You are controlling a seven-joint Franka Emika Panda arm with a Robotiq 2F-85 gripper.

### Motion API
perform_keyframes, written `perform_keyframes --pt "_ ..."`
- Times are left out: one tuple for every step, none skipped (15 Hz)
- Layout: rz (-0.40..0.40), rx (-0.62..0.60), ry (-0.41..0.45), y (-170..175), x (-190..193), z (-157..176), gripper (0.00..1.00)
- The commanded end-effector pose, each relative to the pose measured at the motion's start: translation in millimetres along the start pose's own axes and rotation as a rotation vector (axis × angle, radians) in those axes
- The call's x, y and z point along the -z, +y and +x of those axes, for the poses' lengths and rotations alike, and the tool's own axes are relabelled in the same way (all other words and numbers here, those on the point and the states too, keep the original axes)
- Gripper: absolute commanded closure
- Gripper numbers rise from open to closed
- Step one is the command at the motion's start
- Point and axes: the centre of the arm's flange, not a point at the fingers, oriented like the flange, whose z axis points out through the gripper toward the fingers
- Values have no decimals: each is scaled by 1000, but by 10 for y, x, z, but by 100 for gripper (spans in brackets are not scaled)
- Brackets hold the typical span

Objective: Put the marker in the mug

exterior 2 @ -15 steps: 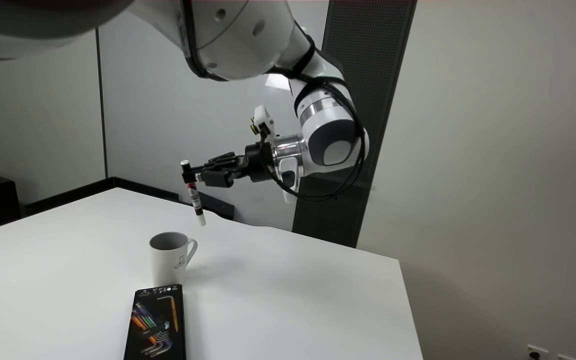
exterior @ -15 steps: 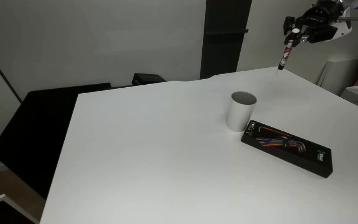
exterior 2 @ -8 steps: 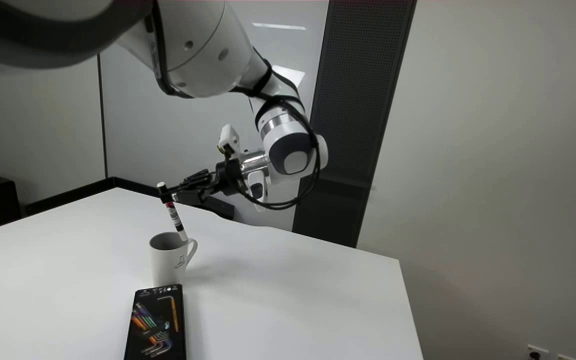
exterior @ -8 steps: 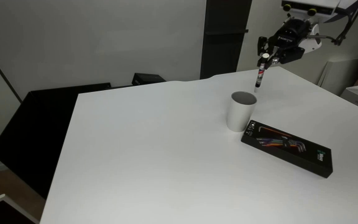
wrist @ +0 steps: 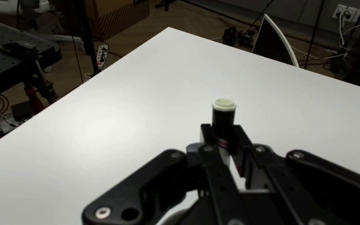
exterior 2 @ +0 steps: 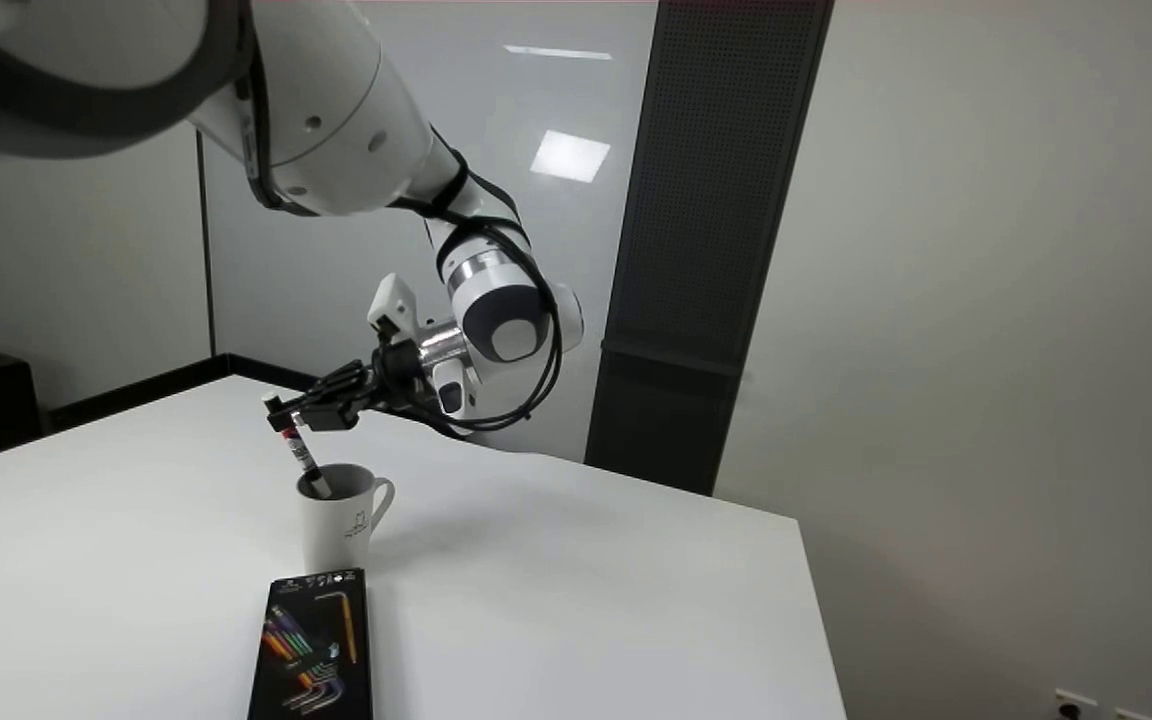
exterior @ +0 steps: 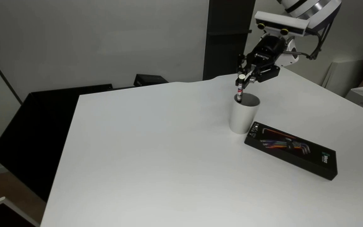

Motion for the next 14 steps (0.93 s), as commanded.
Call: perform_keyframes --pt "12 11 27 34 168 -54 46" --pt "15 19 36 53 190 -59 41" --pt "15 29 43 75 219 -73 35" --pt "13 36 54 94 249 -96 30" --pt "8 41 66 104 277 -119 23" --pt "-3 49 85 124 316 -154 18" --pt "-7 54 96 138 346 -179 12" --pt "-12 60 111 146 381 -208 5" --pt "-13 65 121 156 416 -240 2" --pt "-16 69 134 148 480 -270 0" --pt "-16 78 154 154 530 -299 0" --pt "-17 154 209 177 588 -315 0" --pt "-54 189 247 211 663 -334 0" --pt "-84 219 287 266 769 -352 0"
